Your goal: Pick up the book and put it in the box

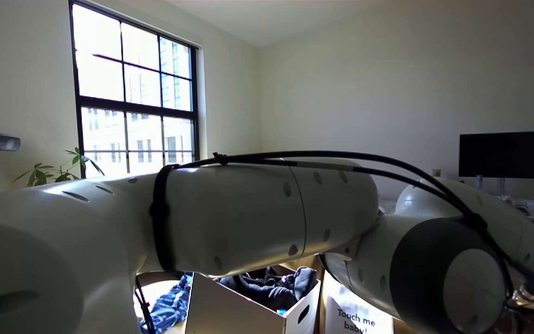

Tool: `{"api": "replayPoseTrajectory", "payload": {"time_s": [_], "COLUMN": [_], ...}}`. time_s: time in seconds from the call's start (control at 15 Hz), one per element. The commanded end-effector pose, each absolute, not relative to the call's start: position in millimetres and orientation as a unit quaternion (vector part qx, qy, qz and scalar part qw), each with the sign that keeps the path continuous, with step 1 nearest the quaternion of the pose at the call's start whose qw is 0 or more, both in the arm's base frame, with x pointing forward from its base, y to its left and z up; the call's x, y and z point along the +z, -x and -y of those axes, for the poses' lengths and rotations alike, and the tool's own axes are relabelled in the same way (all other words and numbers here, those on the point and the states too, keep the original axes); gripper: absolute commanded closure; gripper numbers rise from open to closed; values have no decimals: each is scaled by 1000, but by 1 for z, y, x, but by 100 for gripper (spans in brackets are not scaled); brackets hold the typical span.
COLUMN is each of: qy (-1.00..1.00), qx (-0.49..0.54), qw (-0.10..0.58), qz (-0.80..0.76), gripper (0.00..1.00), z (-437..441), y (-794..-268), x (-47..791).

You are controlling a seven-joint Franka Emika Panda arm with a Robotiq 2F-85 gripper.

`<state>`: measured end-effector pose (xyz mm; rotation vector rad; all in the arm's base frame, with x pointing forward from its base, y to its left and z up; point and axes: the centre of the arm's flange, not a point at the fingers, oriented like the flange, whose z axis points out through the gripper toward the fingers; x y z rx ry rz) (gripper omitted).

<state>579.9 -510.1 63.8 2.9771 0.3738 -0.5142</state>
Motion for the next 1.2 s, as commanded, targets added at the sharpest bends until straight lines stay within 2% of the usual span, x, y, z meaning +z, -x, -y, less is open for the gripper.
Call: {"api": "replayPoseTrajectory", "payload": {"time_s": [0.0, 0.2, 0.33, 1.13], "qy": [-974, -975, -977, -979], "qx": [-175, -182, -184, -205], "qw": [37, 31, 32, 6], "qz": [-140, -126, -104, -13], "gripper": [69, 90, 100, 100], "z": [533, 540, 549, 585], "y": [-611, -612, -610, -582], "x": [31, 31, 35, 45]}}
